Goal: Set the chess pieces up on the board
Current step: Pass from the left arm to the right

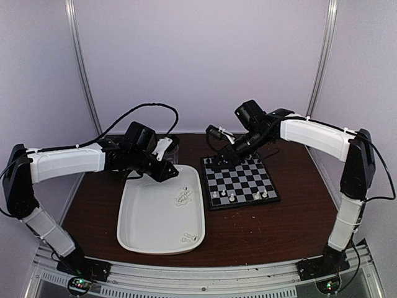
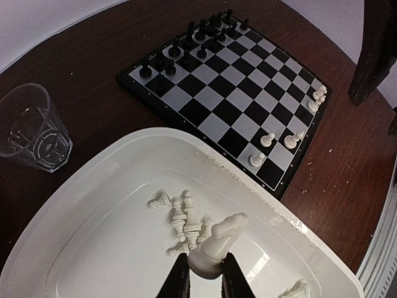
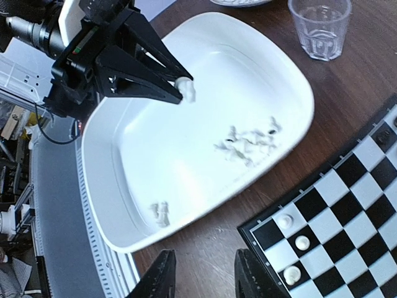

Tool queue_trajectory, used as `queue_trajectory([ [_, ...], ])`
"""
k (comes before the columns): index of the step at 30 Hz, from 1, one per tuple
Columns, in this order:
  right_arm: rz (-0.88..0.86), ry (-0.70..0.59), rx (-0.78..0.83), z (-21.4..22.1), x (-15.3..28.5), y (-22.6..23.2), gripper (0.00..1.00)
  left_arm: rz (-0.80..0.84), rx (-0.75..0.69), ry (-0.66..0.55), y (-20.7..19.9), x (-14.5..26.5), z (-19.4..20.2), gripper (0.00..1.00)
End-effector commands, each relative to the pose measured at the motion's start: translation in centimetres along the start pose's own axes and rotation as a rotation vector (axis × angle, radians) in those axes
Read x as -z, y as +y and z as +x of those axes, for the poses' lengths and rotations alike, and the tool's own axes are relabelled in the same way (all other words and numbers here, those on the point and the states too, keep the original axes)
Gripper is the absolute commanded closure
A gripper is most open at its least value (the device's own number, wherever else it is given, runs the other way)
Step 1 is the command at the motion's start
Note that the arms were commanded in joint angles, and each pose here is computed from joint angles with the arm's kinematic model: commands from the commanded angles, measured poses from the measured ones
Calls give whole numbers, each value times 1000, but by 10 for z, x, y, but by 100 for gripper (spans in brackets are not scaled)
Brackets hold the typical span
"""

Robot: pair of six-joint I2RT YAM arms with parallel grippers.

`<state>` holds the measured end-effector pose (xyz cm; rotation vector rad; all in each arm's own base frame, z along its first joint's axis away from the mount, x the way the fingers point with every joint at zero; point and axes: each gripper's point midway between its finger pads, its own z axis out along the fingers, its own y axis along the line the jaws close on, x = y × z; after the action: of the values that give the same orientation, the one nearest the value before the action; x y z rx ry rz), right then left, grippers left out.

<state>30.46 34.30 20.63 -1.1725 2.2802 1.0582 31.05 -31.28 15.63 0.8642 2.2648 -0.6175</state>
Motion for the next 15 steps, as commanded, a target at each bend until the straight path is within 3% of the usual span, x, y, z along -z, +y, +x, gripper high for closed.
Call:
queue_trajectory([
  [1, -86, -8, -90, -26, -23, 24, 64, 62, 63, -174, -17, 19, -34, 86],
  [15, -139, 0, -112, -50, -59, 44, 65, 194, 116, -241, -45, 18, -38, 84],
])
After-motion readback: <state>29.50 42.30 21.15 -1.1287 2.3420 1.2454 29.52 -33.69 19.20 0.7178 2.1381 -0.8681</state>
